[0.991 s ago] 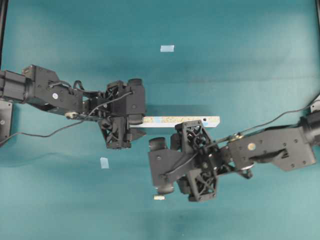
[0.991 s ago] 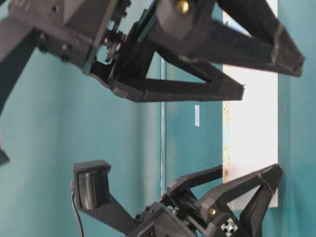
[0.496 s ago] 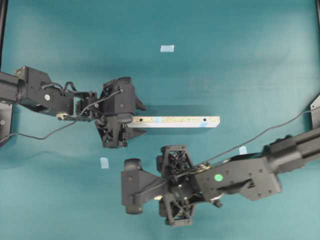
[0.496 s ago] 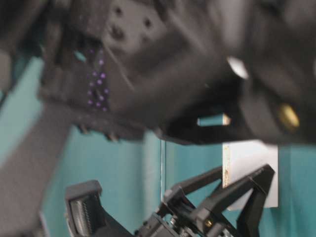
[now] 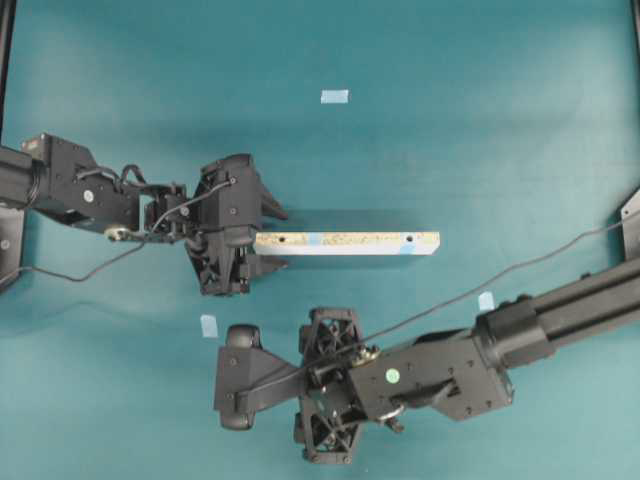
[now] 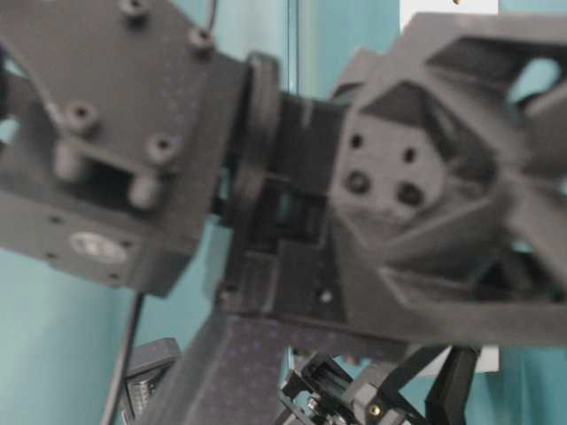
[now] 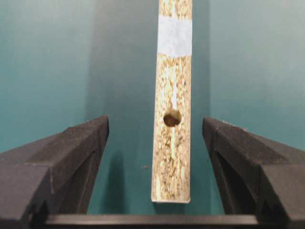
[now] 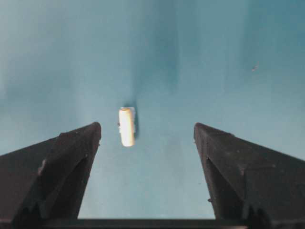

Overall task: Move the wooden board into place and insert the rod into its hole.
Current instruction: 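Move the right gripper down over the cream wooden peg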

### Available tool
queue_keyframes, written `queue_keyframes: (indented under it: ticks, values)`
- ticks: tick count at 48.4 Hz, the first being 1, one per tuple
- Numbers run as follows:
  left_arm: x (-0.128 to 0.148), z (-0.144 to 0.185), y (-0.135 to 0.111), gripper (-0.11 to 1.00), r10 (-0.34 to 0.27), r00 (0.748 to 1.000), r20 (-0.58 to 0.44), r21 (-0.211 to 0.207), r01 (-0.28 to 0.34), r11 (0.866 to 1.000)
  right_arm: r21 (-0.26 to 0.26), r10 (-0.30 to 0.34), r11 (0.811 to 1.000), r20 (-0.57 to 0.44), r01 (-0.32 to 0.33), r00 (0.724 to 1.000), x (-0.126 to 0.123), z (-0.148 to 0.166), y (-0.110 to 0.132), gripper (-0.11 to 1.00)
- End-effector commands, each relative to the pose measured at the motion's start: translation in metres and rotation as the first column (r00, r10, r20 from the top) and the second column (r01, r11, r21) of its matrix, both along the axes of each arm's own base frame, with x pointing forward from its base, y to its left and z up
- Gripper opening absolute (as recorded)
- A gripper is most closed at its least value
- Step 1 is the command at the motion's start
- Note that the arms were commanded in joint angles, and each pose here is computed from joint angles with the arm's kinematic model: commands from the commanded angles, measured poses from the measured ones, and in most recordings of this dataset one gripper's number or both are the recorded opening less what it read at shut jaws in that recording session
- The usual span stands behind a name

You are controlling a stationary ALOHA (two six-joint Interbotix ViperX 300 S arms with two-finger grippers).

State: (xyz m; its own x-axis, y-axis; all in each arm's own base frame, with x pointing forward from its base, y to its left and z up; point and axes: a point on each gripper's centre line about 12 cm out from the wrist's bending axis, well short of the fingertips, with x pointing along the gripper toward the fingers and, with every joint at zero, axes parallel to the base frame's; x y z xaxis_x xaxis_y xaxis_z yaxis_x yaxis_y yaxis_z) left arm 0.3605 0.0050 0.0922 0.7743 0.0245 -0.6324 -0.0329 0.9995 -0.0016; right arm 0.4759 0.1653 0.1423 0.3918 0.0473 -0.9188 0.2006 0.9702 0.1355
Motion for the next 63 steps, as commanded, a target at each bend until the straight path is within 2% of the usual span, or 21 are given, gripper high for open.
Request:
queue_keyframes:
  ticks: [1,27,33,42,57,63]
  values:
    - [0.004,0.013,-0.001,0.77,-0.005,0.999,0.052,0.005,0.005,1.000,0.021,0.009,1.000,0.046,-0.010,0.999,0.004,0.020,0.007,0.85]
    - [0.003,0.012,-0.008,0.77,-0.024,0.999,0.049,0.004,0.024,1.000,0.042,0.002,0.999,0.066,-0.005,0.998,0.011,0.003,0.011,0.84]
    - [0.003,0.013,-0.010,0.77,-0.030,0.998,0.050,0.004,0.030,1.000,0.047,-0.006,0.999,0.067,0.003,0.998,0.011,0.003,0.011,0.80]
    - [0.003,0.013,-0.010,0.77,-0.030,0.998,0.050,0.004,0.030,1.000,0.046,-0.007,0.999,0.061,0.004,0.998,0.011,0.000,0.011,0.68]
    - [0.003,0.012,-0.011,0.77,-0.032,0.998,0.049,0.004,0.032,0.999,0.043,-0.001,0.999,0.054,-0.001,0.999,0.010,-0.003,0.014,0.67]
    - [0.002,0.012,-0.010,0.77,-0.030,0.998,0.047,0.004,0.030,1.000,0.041,0.002,0.999,0.050,-0.004,0.999,0.009,-0.006,0.015,0.62]
